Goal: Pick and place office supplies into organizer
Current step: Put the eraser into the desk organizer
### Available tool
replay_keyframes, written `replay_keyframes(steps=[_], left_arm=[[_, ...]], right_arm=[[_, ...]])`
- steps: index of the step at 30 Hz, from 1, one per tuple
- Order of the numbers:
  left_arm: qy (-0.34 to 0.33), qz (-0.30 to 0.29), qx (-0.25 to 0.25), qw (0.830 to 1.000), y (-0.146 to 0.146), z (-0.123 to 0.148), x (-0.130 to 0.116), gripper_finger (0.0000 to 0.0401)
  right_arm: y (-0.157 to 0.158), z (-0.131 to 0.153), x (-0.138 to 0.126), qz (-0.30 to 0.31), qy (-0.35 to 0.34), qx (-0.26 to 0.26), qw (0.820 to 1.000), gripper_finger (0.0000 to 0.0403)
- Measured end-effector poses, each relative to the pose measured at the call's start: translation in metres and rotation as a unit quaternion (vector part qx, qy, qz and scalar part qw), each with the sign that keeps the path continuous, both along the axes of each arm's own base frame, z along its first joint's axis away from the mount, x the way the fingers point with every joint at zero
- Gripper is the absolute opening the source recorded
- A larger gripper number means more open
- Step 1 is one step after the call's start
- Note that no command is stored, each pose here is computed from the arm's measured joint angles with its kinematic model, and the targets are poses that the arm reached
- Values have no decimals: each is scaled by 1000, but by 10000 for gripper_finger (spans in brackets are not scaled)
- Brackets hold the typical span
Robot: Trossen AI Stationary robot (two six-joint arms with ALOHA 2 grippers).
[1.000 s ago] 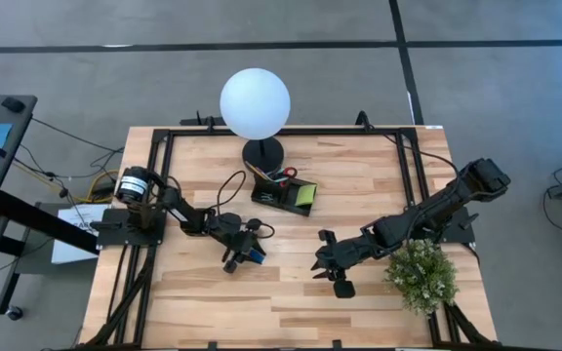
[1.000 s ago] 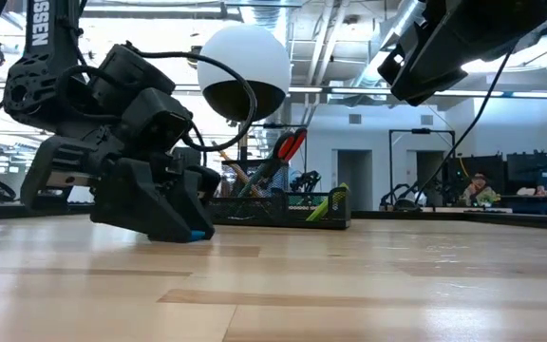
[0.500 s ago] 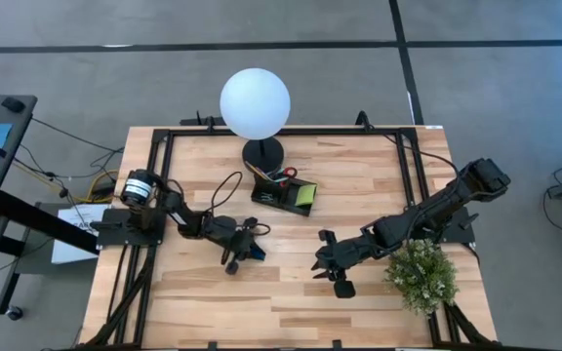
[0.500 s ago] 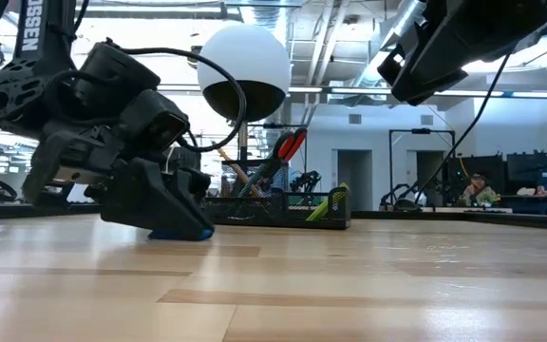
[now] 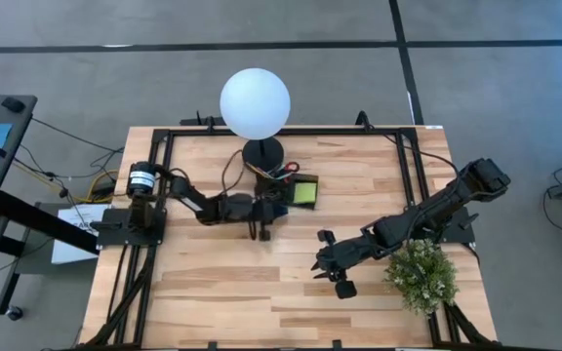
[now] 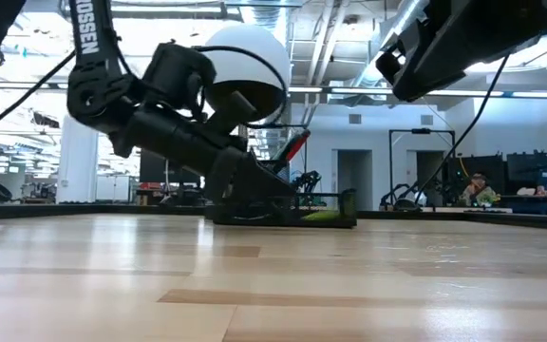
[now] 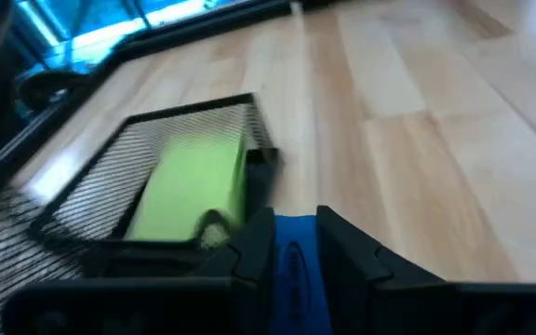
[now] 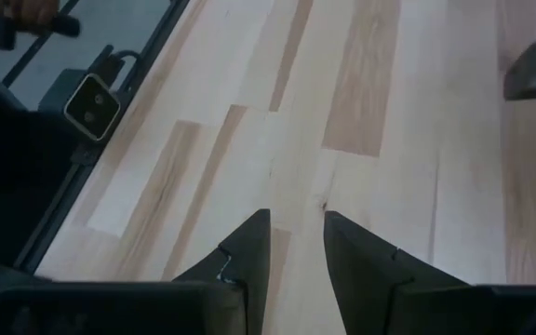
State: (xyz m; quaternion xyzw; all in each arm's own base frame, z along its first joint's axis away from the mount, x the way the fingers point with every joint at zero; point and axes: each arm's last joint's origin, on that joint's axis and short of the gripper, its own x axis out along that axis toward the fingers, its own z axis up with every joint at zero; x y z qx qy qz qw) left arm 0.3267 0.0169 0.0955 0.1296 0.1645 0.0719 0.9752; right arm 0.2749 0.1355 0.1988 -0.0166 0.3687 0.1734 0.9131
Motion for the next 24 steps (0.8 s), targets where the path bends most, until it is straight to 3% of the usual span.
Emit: replay_keyframes(steps=[6,18,24], left_arm=[[58,42,72,995,9,2,9,51],[79,54,94,991,7,37,0,52],[138,87,102,981,21,30,-7,53]], right_arm=[[2,-3,-4,8,15,-10,1000,97],[-1,-4,-4,3,24,-15,1000,97],[-1,-4,-4,4,24,-15,1000,97]])
